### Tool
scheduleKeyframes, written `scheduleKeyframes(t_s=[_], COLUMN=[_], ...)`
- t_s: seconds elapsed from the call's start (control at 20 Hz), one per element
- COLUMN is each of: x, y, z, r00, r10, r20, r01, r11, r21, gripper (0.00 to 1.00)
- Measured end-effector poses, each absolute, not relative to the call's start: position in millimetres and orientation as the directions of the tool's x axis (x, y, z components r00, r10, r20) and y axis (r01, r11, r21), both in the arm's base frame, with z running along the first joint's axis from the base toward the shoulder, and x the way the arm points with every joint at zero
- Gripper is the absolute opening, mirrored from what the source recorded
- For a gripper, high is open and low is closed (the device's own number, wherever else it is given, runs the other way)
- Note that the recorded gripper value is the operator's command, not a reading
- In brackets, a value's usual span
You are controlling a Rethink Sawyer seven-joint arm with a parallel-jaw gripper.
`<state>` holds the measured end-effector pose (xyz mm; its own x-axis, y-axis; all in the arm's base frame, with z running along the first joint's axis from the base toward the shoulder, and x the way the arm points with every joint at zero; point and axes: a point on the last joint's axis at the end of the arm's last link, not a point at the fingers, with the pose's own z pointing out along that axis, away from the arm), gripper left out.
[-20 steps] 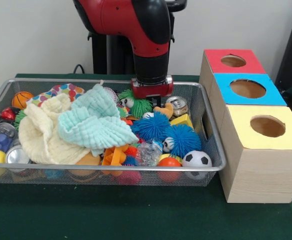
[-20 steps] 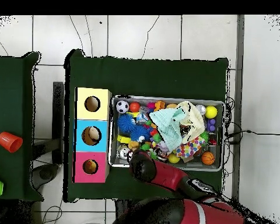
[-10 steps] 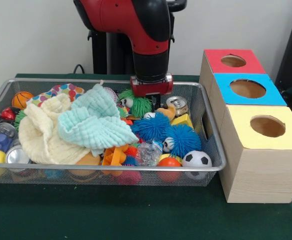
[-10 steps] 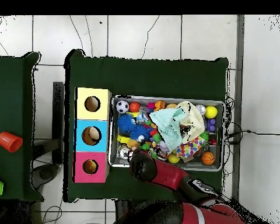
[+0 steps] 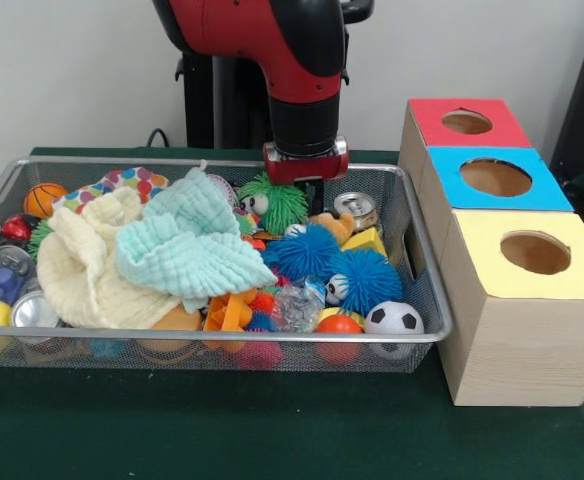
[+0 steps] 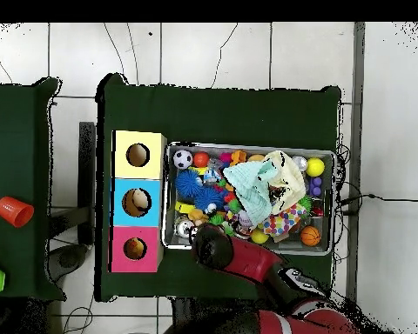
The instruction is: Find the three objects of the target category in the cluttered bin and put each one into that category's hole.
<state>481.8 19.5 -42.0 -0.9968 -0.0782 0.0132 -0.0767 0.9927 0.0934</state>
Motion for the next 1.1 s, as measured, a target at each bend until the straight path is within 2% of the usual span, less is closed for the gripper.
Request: scheduleKeyframes(t_s=[1.1], x=[487], y=[16], z=[-18], r00=[-0.992], r10=[-0.071], r20=[0.104], r01=[-0.057], r11=[0.990], r21=[0.131], gripper=[0.00])
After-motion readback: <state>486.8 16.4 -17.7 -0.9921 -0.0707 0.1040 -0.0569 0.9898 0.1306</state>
